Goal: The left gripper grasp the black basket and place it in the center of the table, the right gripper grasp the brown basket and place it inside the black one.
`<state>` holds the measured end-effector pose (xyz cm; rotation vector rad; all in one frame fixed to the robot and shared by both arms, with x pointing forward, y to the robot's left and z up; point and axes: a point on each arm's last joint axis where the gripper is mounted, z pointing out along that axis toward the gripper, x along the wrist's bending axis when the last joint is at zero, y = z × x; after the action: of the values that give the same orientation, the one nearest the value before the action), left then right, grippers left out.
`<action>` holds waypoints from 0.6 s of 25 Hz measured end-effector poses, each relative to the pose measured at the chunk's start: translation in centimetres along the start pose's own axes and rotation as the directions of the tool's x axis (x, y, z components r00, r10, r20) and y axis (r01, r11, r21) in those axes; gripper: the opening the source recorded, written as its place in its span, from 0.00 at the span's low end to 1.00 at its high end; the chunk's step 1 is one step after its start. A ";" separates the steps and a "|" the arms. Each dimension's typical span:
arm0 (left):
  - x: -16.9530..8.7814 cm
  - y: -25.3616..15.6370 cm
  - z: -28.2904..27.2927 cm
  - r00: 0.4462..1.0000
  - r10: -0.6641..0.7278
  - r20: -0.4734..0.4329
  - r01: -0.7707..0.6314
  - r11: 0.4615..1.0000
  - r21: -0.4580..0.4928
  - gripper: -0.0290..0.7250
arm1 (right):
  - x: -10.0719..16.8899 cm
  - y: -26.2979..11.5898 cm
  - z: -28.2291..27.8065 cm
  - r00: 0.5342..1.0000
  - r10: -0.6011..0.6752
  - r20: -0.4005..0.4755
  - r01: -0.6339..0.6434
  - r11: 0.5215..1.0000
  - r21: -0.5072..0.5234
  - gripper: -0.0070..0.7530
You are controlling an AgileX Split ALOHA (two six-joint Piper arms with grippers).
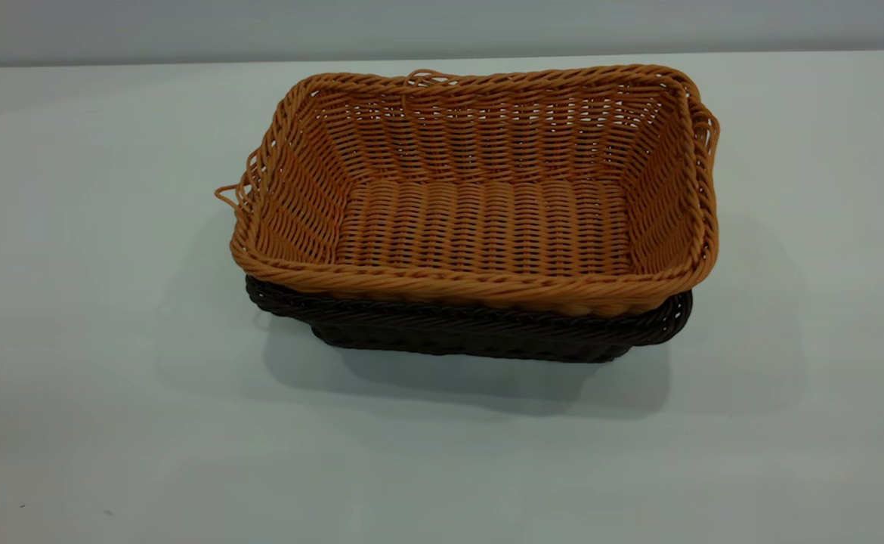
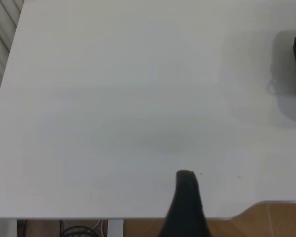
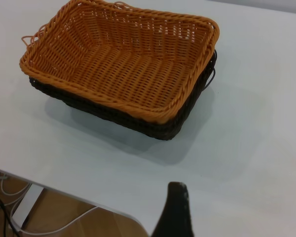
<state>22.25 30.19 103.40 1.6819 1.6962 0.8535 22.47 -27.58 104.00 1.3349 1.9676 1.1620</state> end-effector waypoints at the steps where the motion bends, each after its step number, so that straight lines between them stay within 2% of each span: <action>1: 0.0 0.0 0.0 1.000 0.000 0.000 0.000 1.000 0.000 0.76 | 0.0 0.0 0.0 1.000 0.000 0.000 0.000 1.000 0.000 0.77; 6: 0.0 0.0 0.0 1.000 0.000 0.000 0.000 1.000 0.000 0.76 | -0.1 0.0 0.1 0.999 0.012 0.032 -0.012 1.000 0.000 0.77; 9: 0.0 0.0 0.0 1.000 0.000 0.000 0.000 1.000 0.000 0.76 | -0.4 0.0 0.2 0.991 0.057 0.124 -0.058 0.998 0.000 0.77; 12: 0.0 0.0 0.0 1.000 0.000 0.000 0.000 1.000 0.000 0.76 | -1.1 -0.1 0.1 0.962 0.122 0.243 -0.124 0.992 -0.008 0.76; 15: 0.0 0.0 0.0 1.000 0.000 0.000 0.000 1.000 0.000 0.76 | -1.6 -0.1 0.0 0.937 0.173 0.302 -0.175 0.984 -0.021 0.76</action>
<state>22.25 30.19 103.40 1.6819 1.6962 0.8535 23.06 -29.03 103.77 1.6119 1.6615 0.9590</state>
